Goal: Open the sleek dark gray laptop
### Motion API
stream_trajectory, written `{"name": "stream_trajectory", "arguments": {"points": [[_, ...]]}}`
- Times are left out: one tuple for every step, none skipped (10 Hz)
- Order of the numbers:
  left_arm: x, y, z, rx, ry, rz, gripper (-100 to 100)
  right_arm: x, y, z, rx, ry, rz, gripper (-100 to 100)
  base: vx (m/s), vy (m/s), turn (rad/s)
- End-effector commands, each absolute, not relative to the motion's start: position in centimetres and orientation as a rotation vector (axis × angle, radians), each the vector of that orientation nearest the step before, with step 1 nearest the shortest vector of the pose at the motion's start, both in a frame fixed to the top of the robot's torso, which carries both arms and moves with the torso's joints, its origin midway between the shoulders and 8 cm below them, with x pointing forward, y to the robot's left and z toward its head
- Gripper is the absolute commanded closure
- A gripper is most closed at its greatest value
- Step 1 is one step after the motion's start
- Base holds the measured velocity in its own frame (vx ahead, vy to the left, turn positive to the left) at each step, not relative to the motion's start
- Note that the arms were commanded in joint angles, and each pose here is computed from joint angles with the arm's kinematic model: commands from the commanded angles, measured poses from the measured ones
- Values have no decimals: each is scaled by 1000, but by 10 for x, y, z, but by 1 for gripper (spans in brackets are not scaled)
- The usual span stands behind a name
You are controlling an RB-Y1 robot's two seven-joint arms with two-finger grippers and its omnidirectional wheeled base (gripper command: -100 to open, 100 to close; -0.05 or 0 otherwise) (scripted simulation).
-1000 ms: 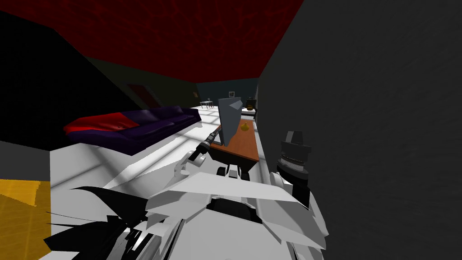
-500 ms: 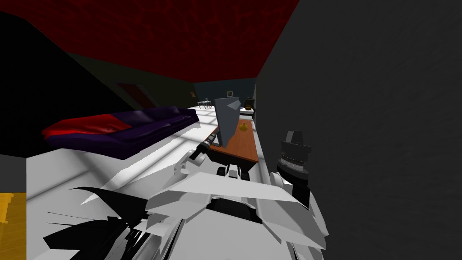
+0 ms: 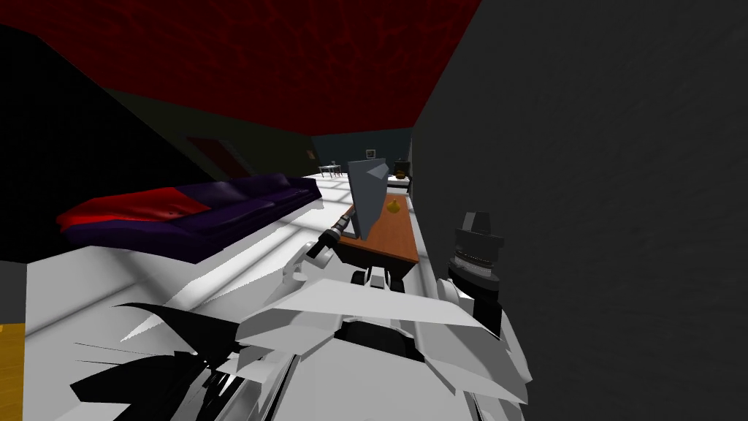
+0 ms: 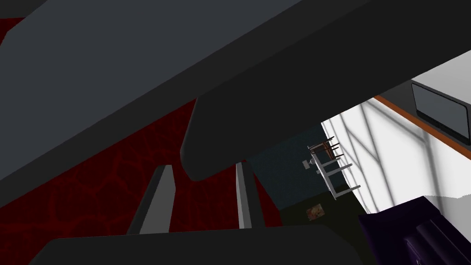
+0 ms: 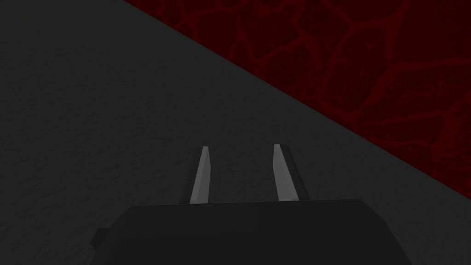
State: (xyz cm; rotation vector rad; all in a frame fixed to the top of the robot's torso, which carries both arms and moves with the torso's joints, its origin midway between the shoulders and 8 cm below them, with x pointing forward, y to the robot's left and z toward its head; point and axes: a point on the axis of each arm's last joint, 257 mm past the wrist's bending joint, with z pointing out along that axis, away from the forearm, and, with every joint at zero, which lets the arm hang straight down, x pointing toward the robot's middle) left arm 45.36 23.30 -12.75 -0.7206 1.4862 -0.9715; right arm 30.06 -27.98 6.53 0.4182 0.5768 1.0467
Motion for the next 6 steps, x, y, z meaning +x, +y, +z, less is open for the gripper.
{"name": "stream_trajectory", "arguments": {"points": [[456,228,-140,-850,1452,-1085,100,301,-280,65,418,577,1047,0,7,207,-13],[457,226,-142,-880,1439,-1116,100,301,-280,65,418,577,1047,0,3,199,-16],[457,224,-143,-911,1426,-1146,100,301,-280,65,418,577,1046,0,11,140,15],[458,222,-145,-941,1412,-1176,100,301,-280,65,418,577,1046,0,21,105,59],[460,219,-148,-1002,1382,-1236,100,301,-280,65,418,577,1046,0,37,136,43],[460,221,-136,-946,1379,-1214,100,301,-280,65,418,577,1046,0,14,76,19]]}}
